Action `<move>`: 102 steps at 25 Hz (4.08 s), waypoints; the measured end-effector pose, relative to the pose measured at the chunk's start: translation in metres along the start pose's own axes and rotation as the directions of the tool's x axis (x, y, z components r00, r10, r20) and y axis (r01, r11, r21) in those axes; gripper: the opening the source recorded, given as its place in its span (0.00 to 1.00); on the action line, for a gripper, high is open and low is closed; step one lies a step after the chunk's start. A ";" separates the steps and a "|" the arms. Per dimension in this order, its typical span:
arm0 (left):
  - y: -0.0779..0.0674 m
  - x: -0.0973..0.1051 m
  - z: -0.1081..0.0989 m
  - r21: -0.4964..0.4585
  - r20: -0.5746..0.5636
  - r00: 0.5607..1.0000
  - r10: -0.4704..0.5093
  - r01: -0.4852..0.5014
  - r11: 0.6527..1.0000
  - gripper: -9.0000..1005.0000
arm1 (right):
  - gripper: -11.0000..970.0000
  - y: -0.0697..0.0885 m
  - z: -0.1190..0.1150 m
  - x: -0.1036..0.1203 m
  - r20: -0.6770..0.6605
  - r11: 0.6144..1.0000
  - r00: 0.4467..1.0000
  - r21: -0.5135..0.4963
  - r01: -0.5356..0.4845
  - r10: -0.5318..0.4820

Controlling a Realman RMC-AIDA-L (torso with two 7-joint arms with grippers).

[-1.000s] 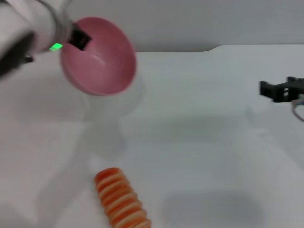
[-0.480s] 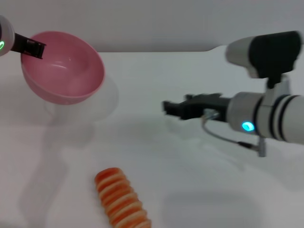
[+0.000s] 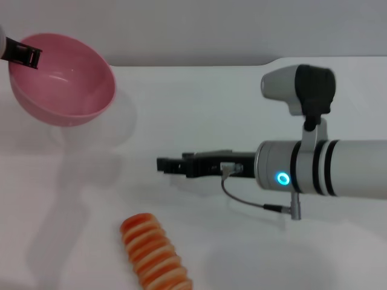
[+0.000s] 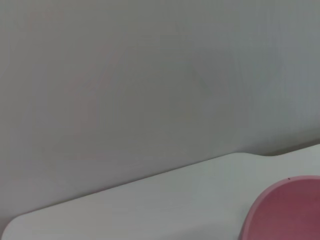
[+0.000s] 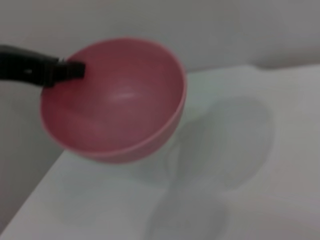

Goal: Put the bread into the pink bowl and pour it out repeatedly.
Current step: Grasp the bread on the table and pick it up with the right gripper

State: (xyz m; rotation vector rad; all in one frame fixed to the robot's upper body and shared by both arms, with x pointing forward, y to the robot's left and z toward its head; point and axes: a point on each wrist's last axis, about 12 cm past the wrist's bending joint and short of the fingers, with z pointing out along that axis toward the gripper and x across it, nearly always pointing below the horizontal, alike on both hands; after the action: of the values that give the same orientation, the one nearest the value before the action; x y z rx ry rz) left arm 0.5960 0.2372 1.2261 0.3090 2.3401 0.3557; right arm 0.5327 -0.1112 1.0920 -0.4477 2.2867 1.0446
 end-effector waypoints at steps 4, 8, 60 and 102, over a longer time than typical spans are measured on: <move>-0.001 -0.002 0.000 0.001 0.011 1.000 0.004 -0.004 1.000 0.06 | 0.68 -0.001 0.010 0.010 -0.048 0.998 0.998 -0.052 -0.039 0.037; -0.002 -0.003 0.001 0.003 0.008 1.000 0.012 -0.012 1.000 0.06 | 0.68 0.003 0.018 0.018 -0.101 0.996 0.994 -0.079 -0.051 0.043; -0.018 -0.018 0.012 -0.004 0.001 0.993 0.116 -0.116 0.993 0.06 | 0.67 0.004 0.045 0.044 -0.248 0.980 0.961 -0.122 -0.154 0.120; -0.021 -0.019 0.012 0.009 0.015 0.992 0.124 -0.124 0.992 0.06 | 0.13 0.011 -0.022 -0.002 0.021 0.994 0.996 -0.058 0.092 -0.091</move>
State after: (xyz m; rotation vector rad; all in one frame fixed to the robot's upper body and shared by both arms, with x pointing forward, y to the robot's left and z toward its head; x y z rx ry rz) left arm 0.6153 0.2135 1.2234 0.4624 2.3148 0.4001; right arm 0.5208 -0.1213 1.1109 -0.5595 2.2020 1.0682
